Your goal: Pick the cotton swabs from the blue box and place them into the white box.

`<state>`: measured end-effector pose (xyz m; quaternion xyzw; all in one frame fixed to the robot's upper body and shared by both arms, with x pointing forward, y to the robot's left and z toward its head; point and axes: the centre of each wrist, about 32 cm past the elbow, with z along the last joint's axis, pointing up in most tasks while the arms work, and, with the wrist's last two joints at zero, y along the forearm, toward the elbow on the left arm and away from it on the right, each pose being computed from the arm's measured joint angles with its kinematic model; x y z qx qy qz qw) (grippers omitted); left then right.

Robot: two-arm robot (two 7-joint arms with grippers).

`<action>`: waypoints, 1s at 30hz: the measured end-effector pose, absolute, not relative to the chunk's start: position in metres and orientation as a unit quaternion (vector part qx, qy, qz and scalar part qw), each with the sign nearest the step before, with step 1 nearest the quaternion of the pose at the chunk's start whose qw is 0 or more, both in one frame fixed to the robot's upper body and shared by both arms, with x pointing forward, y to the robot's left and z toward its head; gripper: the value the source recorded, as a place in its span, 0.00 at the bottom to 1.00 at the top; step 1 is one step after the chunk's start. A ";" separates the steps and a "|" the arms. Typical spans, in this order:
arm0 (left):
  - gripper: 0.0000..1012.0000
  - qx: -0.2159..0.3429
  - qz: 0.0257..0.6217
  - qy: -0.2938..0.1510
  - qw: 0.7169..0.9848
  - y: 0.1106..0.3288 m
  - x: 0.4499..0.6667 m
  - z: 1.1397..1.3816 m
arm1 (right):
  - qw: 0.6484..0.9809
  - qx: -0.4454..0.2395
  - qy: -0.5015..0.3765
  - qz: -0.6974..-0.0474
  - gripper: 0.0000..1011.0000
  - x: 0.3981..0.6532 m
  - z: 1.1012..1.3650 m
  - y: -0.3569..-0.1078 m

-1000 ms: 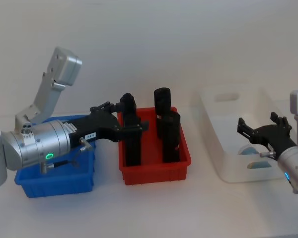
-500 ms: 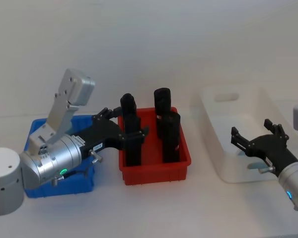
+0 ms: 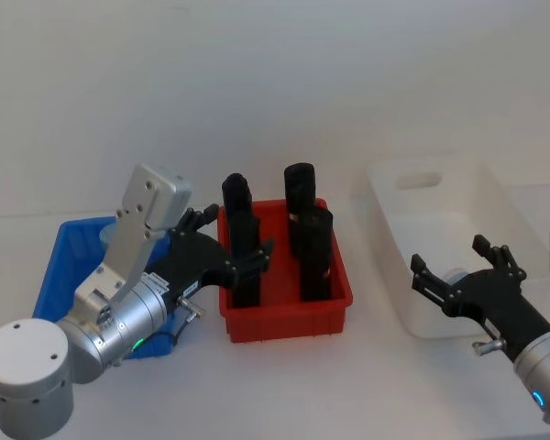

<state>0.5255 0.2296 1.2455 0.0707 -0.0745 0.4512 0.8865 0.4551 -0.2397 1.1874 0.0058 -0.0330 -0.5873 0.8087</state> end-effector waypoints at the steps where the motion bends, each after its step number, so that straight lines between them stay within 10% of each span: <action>1: 0.99 0.070 0.455 -0.076 0.885 0.229 0.524 1.244 | 0.810 0.007 -0.033 -0.586 0.99 0.453 1.188 -0.239; 30: 0.99 0.029 0.530 -0.126 0.838 0.198 0.492 1.204 | 0.816 0.013 -0.035 -0.577 0.99 0.443 1.189 -0.237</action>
